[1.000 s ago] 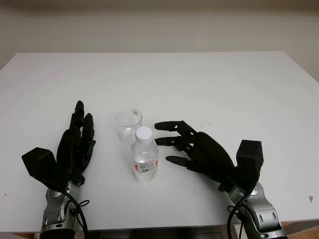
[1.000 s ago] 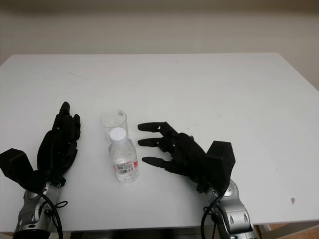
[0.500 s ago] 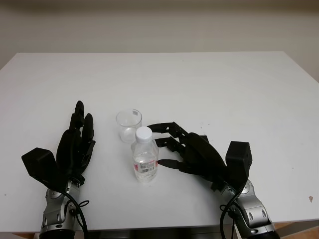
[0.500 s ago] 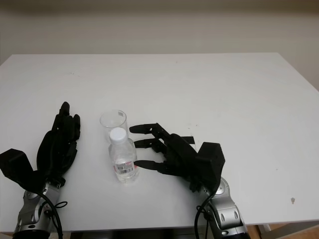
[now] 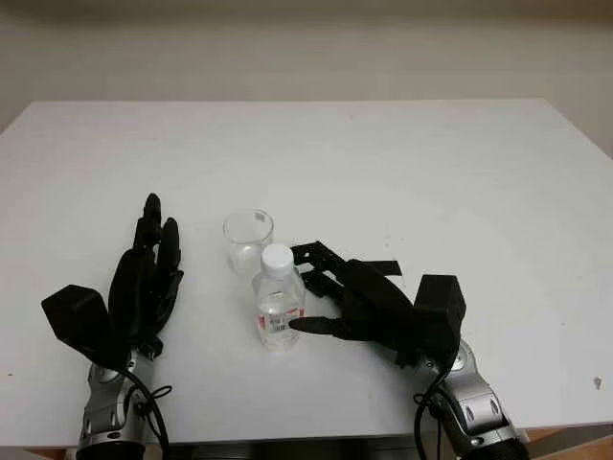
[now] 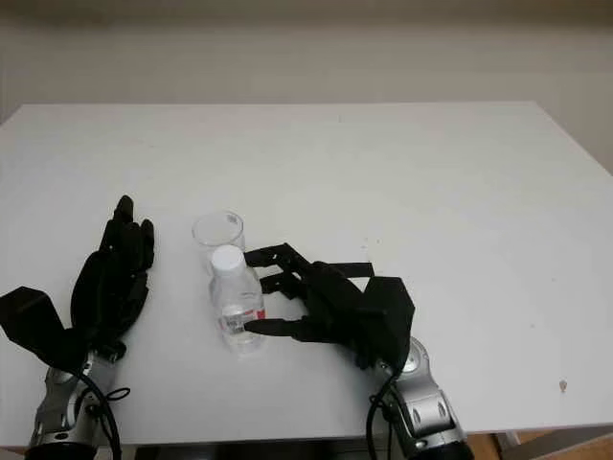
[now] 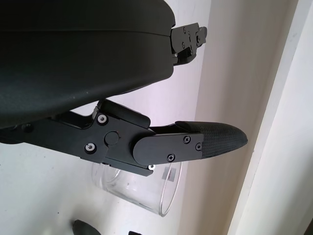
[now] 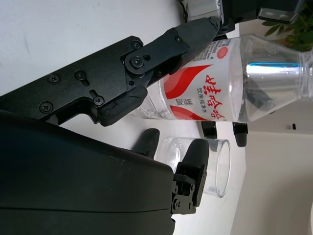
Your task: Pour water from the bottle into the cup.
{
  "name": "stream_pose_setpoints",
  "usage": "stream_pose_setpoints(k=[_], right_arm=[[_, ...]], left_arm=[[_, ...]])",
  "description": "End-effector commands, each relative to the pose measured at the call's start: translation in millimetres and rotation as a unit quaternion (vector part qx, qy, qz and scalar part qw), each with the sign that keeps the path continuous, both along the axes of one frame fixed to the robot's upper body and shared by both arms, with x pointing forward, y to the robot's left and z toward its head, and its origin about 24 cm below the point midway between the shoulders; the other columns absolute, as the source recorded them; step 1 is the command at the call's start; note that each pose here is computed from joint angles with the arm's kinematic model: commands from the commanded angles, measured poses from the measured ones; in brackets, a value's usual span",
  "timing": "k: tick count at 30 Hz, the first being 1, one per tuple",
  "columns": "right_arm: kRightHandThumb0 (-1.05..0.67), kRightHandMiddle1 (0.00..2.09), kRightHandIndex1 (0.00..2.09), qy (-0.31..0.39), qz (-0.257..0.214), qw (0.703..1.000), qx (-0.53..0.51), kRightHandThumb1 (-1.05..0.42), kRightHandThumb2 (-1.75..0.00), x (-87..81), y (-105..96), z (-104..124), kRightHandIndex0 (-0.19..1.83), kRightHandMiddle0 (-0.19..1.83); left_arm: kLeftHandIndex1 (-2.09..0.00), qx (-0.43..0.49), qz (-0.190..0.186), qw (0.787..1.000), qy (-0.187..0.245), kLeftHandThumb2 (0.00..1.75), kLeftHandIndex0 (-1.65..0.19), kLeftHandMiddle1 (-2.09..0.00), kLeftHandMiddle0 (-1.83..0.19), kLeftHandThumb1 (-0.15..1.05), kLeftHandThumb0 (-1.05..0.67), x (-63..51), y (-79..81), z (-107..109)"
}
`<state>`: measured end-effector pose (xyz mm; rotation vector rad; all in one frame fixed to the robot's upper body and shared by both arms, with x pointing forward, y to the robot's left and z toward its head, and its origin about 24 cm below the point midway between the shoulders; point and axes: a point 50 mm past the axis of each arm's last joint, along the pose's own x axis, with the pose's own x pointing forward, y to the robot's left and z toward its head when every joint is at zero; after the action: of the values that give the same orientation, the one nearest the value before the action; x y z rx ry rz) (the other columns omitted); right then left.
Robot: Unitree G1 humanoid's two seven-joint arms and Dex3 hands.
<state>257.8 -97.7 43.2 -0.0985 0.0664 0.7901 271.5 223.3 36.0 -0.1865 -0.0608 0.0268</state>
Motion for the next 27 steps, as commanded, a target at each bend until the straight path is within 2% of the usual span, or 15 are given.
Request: stream_pose_setpoints(k=[1,17,27], right_arm=[[-0.81,1.16,1.16,-0.009,0.007,1.000,0.003,-0.81,-0.05,3.4,6,6,0.09,-0.04],[-0.82,1.18,1.14,0.003,0.055,0.998,0.006,-0.80,-0.06,-1.9,30,4,0.10,-0.04],[-0.86,1.21,1.18,0.008,0.069,0.998,0.010,-0.79,-0.05,-6.2,43,3,0.15,-0.01]], left_arm=[[-0.06,-0.006,0.005,1.000,0.026,0.45,0.15,-0.06,0.15,1.05,-0.75,-5.6,-1.3,-13],[-0.06,-0.010,0.006,1.000,0.023,0.43,0.15,-0.05,0.15,1.05,-0.76,-4.8,-2.0,-12],[-0.05,-0.012,0.007,1.000,0.022,0.44,0.15,-0.05,0.16,1.05,-0.75,-4.7,-2.3,-12]])
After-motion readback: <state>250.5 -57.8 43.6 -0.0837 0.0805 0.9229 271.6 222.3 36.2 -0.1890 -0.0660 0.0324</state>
